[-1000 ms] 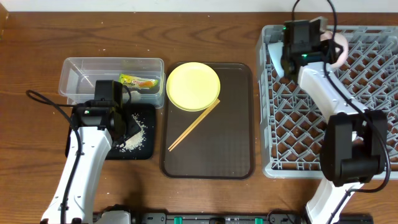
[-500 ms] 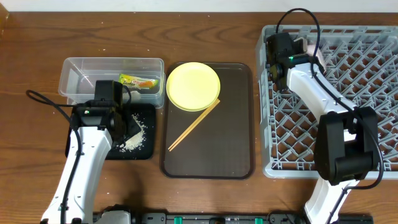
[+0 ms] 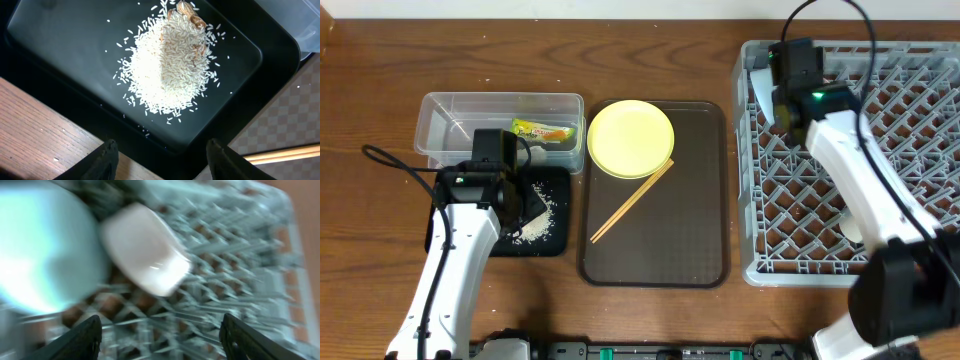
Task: Sort waste into correct bins and load items into the dishwasher rack
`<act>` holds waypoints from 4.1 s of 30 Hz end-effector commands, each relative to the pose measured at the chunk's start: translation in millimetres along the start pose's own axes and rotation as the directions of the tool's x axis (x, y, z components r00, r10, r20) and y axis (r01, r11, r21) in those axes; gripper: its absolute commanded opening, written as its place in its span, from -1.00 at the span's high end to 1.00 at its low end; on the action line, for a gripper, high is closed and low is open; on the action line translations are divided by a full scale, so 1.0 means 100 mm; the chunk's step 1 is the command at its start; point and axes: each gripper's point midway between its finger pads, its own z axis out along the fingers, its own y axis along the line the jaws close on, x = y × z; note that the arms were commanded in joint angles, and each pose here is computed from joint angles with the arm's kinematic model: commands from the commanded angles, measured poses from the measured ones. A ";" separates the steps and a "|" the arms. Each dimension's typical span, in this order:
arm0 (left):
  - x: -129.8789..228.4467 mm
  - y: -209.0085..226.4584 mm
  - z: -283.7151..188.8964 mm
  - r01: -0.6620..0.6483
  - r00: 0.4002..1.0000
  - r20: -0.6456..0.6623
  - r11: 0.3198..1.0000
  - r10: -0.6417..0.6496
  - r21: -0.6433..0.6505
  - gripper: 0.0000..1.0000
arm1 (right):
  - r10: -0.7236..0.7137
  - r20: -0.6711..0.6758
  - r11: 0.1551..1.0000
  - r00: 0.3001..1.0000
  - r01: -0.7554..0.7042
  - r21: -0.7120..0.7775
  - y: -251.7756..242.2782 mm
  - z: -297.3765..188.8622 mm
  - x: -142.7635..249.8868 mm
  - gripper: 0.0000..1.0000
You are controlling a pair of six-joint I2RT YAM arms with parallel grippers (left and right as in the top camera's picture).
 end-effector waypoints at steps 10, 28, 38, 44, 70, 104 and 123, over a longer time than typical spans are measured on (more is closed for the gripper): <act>-0.02 0.04 -0.01 0.015 1.000 0.014 1.000 -0.014 -0.015 -0.20 | -0.043 -0.099 0.717 0.994 -0.038 -0.696 1.78 -0.92 0.29 -0.32; 0.01 0.07 -0.01 0.012 1.000 0.002 1.000 -0.012 -0.025 -0.20 | -0.284 -0.178 0.619 0.942 0.038 -0.785 3.37 -1.41 1.36 0.14; 0.01 0.07 -0.01 0.012 1.000 0.001 1.000 -0.012 -0.025 -0.21 | -0.351 -0.204 0.621 0.914 0.064 -0.781 3.74 -1.20 1.76 0.21; 0.01 0.07 -0.01 0.013 1.000 0.001 1.000 -0.013 -0.025 -0.21 | -0.379 -0.221 0.629 0.899 0.075 -0.774 3.81 -1.10 1.91 0.21; 0.01 0.07 -0.01 0.013 1.000 0.001 1.000 -0.013 -0.025 -0.21 | -0.383 -0.074 0.567 0.921 0.171 -0.806 3.72 -1.31 1.59 0.09; 0.01 0.07 -0.01 0.012 1.000 0.001 1.000 -0.012 -0.026 -0.21 | -0.576 -0.324 0.677 0.751 0.215 -0.704 3.34 -0.96 2.43 0.07; 0.02 0.08 -0.01 0.012 1.000 -0.004 0.999 -0.012 -0.030 -0.21 | -0.551 -0.402 0.776 0.731 0.271 -0.569 2.86 -0.91 2.38 0.02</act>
